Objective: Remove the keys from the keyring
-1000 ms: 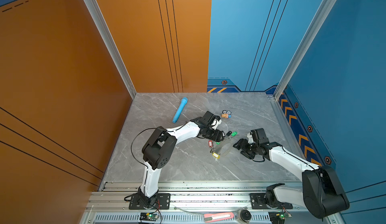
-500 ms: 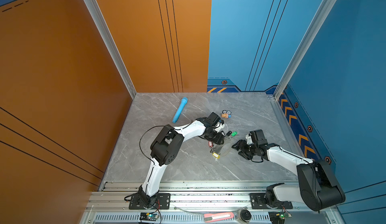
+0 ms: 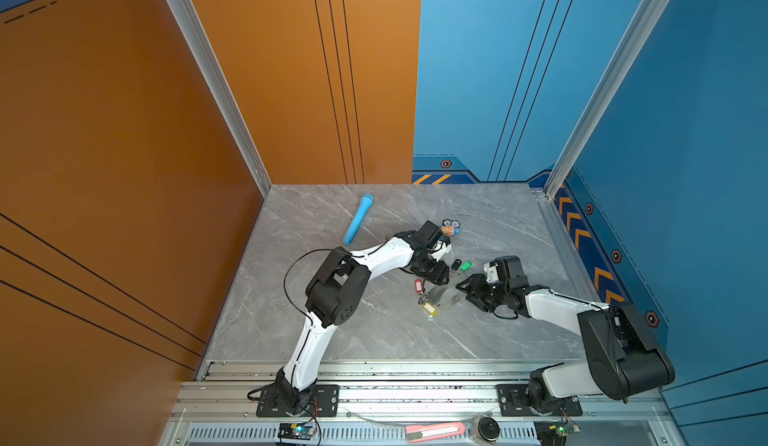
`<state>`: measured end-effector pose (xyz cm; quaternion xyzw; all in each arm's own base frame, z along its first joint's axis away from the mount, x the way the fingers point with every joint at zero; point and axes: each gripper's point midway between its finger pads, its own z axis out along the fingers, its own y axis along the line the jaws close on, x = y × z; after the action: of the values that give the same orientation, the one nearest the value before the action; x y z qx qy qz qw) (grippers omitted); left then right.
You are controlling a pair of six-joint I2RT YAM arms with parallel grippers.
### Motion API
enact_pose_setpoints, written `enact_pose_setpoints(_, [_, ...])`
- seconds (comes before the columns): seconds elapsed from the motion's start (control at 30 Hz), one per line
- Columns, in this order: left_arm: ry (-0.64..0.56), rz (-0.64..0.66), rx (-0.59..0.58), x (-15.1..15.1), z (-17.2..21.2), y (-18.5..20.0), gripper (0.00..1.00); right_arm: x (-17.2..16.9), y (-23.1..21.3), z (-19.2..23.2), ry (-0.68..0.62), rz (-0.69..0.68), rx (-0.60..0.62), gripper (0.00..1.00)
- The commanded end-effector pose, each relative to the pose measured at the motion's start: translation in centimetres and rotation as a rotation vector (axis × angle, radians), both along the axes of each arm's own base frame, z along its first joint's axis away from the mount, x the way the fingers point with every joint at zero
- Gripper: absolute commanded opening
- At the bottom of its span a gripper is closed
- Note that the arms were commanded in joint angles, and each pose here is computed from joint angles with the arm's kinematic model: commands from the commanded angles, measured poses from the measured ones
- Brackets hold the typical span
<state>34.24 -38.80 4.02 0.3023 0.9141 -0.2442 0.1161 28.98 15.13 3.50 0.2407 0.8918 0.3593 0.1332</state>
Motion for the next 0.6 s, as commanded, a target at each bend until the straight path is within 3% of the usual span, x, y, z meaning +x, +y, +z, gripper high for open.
enact_pose_setpoints(0.0, [0.003, 0.009, 0.053, 0.5, 0.4, 1.7, 0.61, -1.8, -0.6, -2.4, 0.090, -0.018, -0.031, 0.56])
enact_pose_setpoints(0.13, [-0.019, 0.003, 0.020, 1.5, 1.6, 1.1, 0.62, -1.8, -0.6, -2.8, 0.094, -0.019, -0.028, 0.55])
enact_pose_setpoints(0.57, [0.032, -0.029, 0.047, 1.9, -0.8, 0.8, 0.62, -1.3, -0.2, -2.4, 0.079, -0.022, -0.003, 0.53])
